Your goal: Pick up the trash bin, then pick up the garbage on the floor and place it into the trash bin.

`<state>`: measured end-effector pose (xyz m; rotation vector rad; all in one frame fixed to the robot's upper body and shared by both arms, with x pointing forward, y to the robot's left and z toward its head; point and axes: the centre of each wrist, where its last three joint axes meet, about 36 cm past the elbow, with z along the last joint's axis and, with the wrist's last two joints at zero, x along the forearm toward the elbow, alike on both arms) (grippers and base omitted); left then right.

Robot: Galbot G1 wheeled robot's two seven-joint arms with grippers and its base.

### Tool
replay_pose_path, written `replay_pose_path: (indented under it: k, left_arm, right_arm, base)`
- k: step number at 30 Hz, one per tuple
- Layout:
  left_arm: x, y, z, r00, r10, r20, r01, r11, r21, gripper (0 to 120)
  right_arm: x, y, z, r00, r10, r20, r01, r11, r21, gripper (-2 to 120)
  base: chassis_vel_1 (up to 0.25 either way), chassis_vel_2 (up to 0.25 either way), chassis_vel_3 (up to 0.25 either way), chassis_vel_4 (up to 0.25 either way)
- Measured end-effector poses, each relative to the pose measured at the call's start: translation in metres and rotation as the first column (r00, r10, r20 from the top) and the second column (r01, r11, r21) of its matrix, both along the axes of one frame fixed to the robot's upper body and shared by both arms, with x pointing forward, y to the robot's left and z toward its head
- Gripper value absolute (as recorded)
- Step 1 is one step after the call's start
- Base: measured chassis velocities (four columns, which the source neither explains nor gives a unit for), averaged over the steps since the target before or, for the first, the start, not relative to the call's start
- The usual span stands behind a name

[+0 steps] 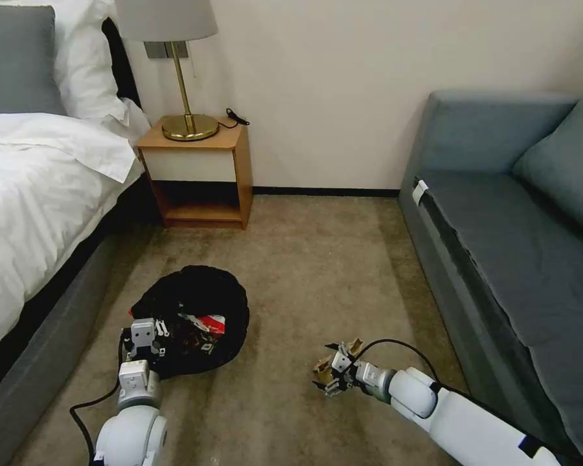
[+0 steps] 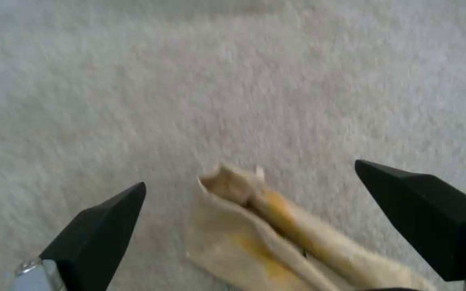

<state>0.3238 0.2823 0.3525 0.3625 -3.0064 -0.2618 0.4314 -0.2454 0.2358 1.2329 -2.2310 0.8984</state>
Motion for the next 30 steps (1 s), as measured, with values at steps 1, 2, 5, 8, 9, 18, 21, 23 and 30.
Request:
replay_pose_path:
  k: [1, 2, 5, 8, 9, 18, 21, 23, 30]
  left_arm:
    - [0.0, 0.0, 0.0, 1.0, 0.0, 0.0, 0.0, 1.0, 0.0, 4]
    - [0.0, -0.001, 0.0, 1.0, -0.001, 0.0, 0.001, 1.0, -0.001, 4]
    - [-0.001, -0.004, -0.001, 1.0, -0.005, -0.002, 0.005, 1.0, -0.004, 4]
    - [-0.002, -0.006, -0.002, 1.0, -0.007, -0.002, 0.007, 1.0, -0.003, 4]
    - [-0.002, -0.006, -0.003, 1.0, -0.007, -0.002, 0.007, 1.0, -0.002, 4]
    - [-0.003, -0.006, -0.003, 1.0, -0.008, 0.0, 0.008, 1.0, 0.001, 4]
    - [-0.003, -0.005, -0.003, 1.0, -0.008, -0.001, 0.008, 1.0, 0.001, 4]
    - [-0.004, -0.006, -0.003, 1.0, -0.008, -0.001, 0.008, 1.0, 0.0, 4]
    - [-0.003, -0.003, -0.002, 1.0, -0.007, 0.003, 0.007, 1.0, 0.006, 4]
  right_arm:
    - [0.0, 0.0, 0.0, 1.0, 0.0, 0.0, 0.0, 1.0, 0.0, 100]
    - [0.003, -0.002, -0.005, 1.0, -0.007, 0.0, 0.007, 1.0, -0.008, 100]
    - [0.014, -0.01, -0.022, 0.999, -0.036, -0.002, 0.036, 0.999, -0.038, 100]
    - [0.018, -0.013, -0.031, 0.999, -0.046, -0.002, 0.046, 0.998, -0.047, 100]
    - [0.019, -0.014, -0.035, 0.999, -0.052, -0.004, 0.052, 0.998, -0.048, 99]
    - [0.02, -0.014, -0.049, 0.999, -0.049, -0.012, 0.049, 0.998, -0.045, 82]
    - [0.019, -0.014, -0.049, 0.999, -0.045, -0.015, 0.044, 0.998, -0.041, 72]
    - [0.019, -0.015, -0.05, 0.999, -0.042, -0.016, 0.041, 0.998, -0.039, 63]
    - [0.018, -0.014, -0.05, 0.999, -0.04, -0.014, 0.039, 0.999, -0.031, 35]
  base:
    - [0.0, 0.0, 0.0, 0.0]
    - [0.0, 0.0, 0.0, 0.0]
    - [0.0, 0.0, 0.0, 0.0]
    - [0.0, 0.0, 0.0, 0.0]
    - [0.0, 0.0, 0.0, 0.0]
    - [0.0, 0.0, 0.0, 0.0]
    - [0.0, 0.0, 0.0, 0.0]
    - [0.0, 0.0, 0.0, 0.0]
    - [0.0, 0.0, 0.0, 0.0]
